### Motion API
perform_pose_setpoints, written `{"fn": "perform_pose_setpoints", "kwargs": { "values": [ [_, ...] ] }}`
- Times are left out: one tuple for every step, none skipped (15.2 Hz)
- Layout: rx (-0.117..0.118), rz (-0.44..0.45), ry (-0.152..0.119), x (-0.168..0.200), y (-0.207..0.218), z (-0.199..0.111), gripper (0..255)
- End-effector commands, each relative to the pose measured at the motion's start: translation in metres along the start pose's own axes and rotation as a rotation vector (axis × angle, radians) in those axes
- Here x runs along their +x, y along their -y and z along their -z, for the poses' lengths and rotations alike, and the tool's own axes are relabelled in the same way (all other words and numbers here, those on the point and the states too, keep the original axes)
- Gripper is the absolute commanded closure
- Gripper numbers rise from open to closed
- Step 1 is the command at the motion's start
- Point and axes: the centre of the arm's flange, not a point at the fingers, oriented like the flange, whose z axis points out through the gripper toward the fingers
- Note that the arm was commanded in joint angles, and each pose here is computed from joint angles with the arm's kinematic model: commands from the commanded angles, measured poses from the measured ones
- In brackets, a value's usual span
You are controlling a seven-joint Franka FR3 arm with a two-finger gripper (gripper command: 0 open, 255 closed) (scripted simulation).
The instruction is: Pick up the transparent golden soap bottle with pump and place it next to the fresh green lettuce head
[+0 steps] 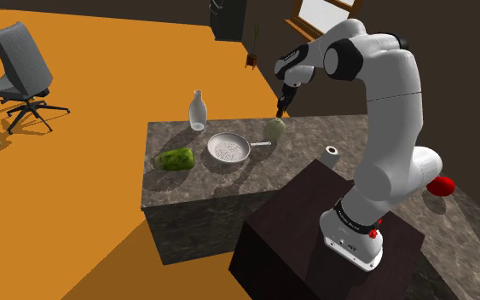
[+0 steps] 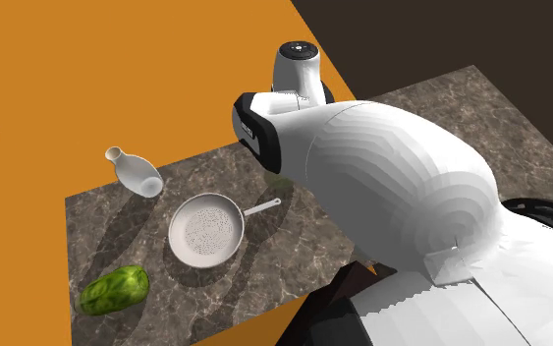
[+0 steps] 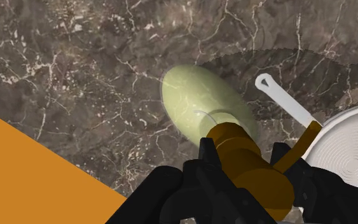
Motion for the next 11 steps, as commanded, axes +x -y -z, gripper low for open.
{"fn": "perform_pose_setpoints", "kwargs": {
  "values": [
    [0.0, 0.0, 0.0, 0.0, 0.0, 0.0, 255],
    [0.0, 0.0, 0.0, 0.0, 0.0, 0.0, 255],
    [0.0, 0.0, 0.0, 0.0, 0.0, 0.0, 255],
    [0.0, 0.0, 0.0, 0.0, 0.0, 0.0, 255],
    [0.0, 0.0, 0.0, 0.0, 0.0, 0.0, 255],
    [0.0, 0.0, 0.0, 0.0, 0.0, 0.005, 255],
    [0.0, 0.0, 0.0, 0.0, 0.0, 0.01, 255],
    [0.0, 0.0, 0.0, 0.0, 0.001, 0.016, 255],
    [0.0, 0.0, 0.0, 0.0, 0.001, 0.021, 255],
    [0.0, 0.0, 0.0, 0.0, 0.001, 0.026, 255],
    [0.0, 0.0, 0.0, 0.0, 0.001, 0.032, 255]
  ]
}}
